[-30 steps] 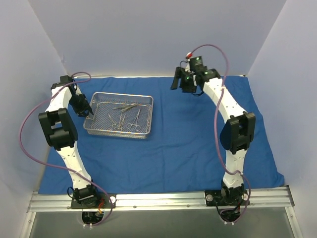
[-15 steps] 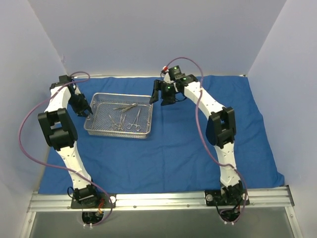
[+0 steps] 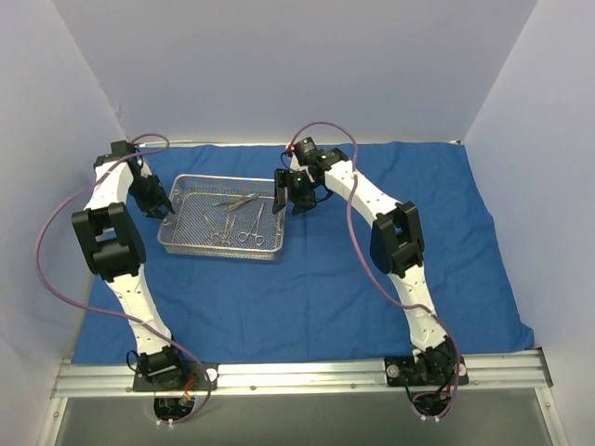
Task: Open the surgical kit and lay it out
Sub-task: Place the container in the surgical kit.
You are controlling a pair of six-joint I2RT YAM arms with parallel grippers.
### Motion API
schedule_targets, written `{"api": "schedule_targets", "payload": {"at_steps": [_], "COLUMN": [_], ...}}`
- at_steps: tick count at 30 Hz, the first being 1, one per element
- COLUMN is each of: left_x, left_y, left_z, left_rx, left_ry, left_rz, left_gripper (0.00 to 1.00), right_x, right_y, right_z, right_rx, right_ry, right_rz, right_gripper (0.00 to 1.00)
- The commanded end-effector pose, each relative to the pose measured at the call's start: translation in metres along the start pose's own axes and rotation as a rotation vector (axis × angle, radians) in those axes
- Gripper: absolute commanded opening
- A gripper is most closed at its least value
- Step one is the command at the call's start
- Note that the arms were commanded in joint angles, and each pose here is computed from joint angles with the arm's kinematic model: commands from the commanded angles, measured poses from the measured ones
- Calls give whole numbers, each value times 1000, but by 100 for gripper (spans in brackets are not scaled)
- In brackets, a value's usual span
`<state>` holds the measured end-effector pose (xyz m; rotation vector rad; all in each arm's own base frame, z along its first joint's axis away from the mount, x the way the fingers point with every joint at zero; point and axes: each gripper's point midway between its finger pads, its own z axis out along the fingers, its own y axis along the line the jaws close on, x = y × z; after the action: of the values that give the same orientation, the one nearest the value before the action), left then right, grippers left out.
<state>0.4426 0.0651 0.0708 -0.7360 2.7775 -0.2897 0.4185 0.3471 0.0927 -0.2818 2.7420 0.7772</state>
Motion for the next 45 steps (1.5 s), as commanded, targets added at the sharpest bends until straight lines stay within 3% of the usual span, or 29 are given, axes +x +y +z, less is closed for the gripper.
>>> {"api": "schedule_targets", "payload": {"at_steps": [1, 3, 6, 7, 10, 16, 20, 27, 33, 36, 42, 43, 44, 45], "left_x": [-15, -15, -15, -14, -17, -26, -32, -38, -32, -27, -27, -25, -24, -25], "left_y": [-9, -8, -9, -8, -11, -11, -10, 9, 19, 25, 32, 33, 32, 32], "left_z": [2, 5, 11, 12, 8, -9, -22, -15, -3, 3, 4, 4, 3, 2], "left_rx": [42, 42, 46, 42, 50, 34, 17, -20, -44, -55, -60, -61, -54, -51], "left_ry": [-31, -25, -10, -3, -15, -56, -83, -65, -38, -12, -15, -13, -15, -21], "left_rz": [20, 21, 16, 13, 10, -3, -4, -34, -34, -39, -49, -59, -61, -66], "left_gripper": [43, 43, 38, 36, 21, 12, 11, 14, 26, 29, 45, 49, 86, 94], "right_x": [6, 9, 10, 9, 7, 16, 44, 99, 133, 141, 143, 142, 141, 138], "right_y": [2, 2, 7, 9, 23, 57, 83, 86, 95, 92, 89, 88, 88, 89], "right_z": [9, 14, 18, 19, 16, -10, -35, -44, -27, -17, -13, -14, -15, -16], "right_rx": [34, 40, 33, 24, -9, -79, -145, -146, -134, -145, -140, -142, -142, -141], "right_ry": [23, 35, 38, 33, 17, 20, 64, 173, 226, 243, 226, 227, 226, 220], "right_rz": [-5, -8, -10, -16, -49, -127, -192, -248, -307, -283, -265, -266, -268, -273], "right_gripper": [60, 54, 37, 22, 0, 0, 0, 0, 0, 6, 34, 43, 49, 54]}}
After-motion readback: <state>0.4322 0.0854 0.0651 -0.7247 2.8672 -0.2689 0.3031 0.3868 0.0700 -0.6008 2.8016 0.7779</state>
